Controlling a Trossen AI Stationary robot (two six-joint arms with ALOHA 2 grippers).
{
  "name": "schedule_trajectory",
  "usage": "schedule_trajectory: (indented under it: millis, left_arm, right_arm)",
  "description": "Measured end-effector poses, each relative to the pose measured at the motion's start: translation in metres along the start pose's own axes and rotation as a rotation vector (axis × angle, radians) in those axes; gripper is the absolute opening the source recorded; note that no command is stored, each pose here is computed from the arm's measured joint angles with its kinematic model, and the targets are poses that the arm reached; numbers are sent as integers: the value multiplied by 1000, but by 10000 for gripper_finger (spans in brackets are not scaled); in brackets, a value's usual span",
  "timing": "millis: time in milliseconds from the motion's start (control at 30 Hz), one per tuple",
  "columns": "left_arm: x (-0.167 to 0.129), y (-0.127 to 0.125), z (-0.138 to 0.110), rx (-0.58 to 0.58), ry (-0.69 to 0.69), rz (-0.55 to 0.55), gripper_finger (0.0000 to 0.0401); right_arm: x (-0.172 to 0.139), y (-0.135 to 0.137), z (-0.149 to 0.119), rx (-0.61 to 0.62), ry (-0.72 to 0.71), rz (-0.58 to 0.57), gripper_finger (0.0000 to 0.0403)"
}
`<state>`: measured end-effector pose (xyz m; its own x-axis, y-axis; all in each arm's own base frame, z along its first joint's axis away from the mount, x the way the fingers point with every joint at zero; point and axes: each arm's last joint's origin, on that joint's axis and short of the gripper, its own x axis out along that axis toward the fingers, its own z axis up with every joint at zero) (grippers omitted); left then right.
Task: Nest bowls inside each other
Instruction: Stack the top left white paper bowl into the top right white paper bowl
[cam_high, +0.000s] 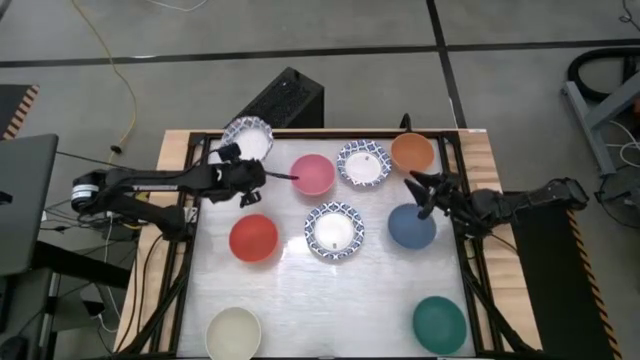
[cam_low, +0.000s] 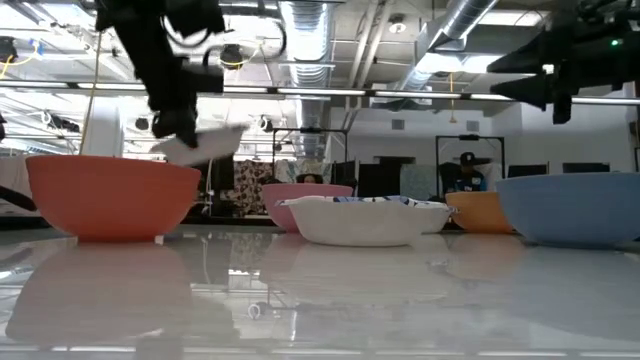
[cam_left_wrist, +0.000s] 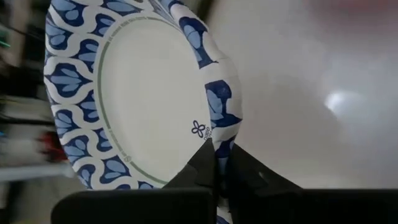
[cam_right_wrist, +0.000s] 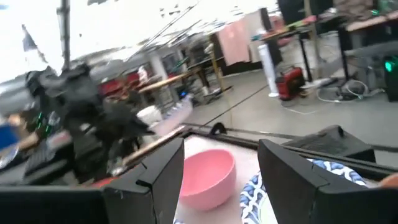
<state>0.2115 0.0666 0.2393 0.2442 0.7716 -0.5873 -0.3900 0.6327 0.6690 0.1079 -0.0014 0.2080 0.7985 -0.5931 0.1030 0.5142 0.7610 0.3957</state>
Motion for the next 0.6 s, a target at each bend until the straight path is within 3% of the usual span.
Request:
schedule_trajectory:
  millis: [167, 300, 600]
  left_arm:
    - [-26, 2, 25, 37, -150, 117, 0]
    - [-39, -1, 41, 78, -260, 196, 0]
    - [-38, -24, 59, 279, -308, 250, 0]
  right_arm:
    - [7, -6, 5, 120, -47, -76, 224]
    - [19, -2, 15, 135, -78, -132, 224]
    - [77, 35, 45, -49, -15, -208, 224]
